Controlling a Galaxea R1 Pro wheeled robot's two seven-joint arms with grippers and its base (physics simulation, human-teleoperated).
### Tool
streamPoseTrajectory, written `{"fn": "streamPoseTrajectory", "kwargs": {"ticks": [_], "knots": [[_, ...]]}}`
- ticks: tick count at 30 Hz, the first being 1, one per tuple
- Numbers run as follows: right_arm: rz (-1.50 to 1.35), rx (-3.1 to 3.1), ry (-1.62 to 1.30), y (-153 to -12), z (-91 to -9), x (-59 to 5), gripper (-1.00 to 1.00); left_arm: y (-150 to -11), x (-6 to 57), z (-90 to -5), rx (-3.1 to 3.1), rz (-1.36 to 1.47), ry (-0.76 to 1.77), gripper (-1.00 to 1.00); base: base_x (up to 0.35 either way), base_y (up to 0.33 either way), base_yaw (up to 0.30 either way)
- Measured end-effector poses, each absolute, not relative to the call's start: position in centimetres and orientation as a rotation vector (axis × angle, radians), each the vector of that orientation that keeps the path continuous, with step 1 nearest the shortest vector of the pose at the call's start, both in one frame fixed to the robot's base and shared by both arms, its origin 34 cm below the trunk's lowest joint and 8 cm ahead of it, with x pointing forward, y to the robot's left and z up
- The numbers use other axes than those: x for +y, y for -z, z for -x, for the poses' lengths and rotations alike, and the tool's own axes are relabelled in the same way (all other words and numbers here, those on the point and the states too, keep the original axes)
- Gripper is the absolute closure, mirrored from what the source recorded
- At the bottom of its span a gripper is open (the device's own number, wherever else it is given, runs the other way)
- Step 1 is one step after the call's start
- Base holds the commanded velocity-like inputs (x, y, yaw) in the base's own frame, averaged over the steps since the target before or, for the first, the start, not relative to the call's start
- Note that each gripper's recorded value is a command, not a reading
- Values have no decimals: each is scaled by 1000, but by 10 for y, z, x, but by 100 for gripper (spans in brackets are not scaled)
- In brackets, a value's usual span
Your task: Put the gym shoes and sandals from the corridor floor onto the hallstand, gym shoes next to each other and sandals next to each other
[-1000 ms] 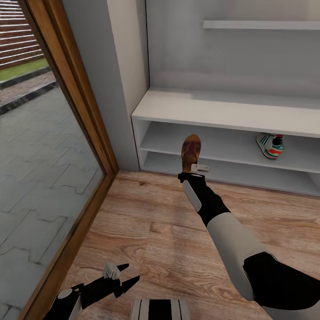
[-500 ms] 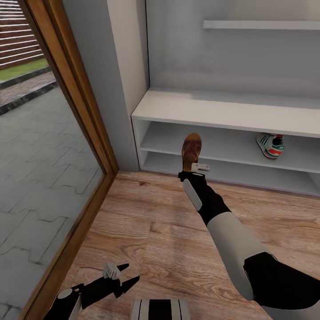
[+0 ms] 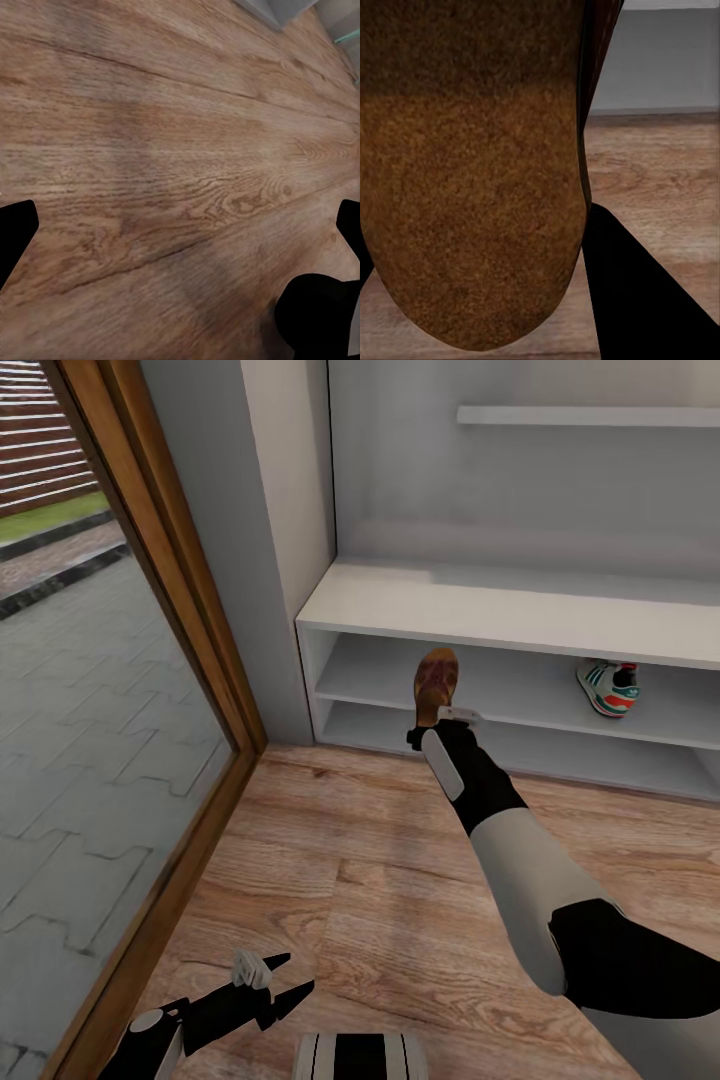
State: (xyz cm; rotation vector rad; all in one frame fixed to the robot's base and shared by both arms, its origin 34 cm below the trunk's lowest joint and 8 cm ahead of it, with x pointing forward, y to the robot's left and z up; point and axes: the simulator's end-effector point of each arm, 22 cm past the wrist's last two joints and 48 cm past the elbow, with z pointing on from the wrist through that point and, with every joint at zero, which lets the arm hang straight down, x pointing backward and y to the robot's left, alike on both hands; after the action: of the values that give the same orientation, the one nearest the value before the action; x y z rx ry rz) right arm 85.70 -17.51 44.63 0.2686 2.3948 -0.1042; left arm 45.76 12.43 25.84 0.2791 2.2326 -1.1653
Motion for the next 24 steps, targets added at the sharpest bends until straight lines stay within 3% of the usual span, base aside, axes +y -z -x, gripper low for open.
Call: {"fn": "streamPoseTrajectory", "kwargs": {"ticks": [8, 17, 24], "knots": [[-268, 2401, 105, -446, -857, -176, 100, -257, 124, -456, 2237, -275, 1170, -100, 10, 0, 0], [-267, 2404, 106, -445, -856, -176, 100, -257, 123, -454, 2239, -273, 1173, -100, 181, 0, 0], [-260, 2447, 123, -427, -847, -176, 100, -256, 123, -454, 2239, -272, 1173, -100, 39, 0, 0]]}}
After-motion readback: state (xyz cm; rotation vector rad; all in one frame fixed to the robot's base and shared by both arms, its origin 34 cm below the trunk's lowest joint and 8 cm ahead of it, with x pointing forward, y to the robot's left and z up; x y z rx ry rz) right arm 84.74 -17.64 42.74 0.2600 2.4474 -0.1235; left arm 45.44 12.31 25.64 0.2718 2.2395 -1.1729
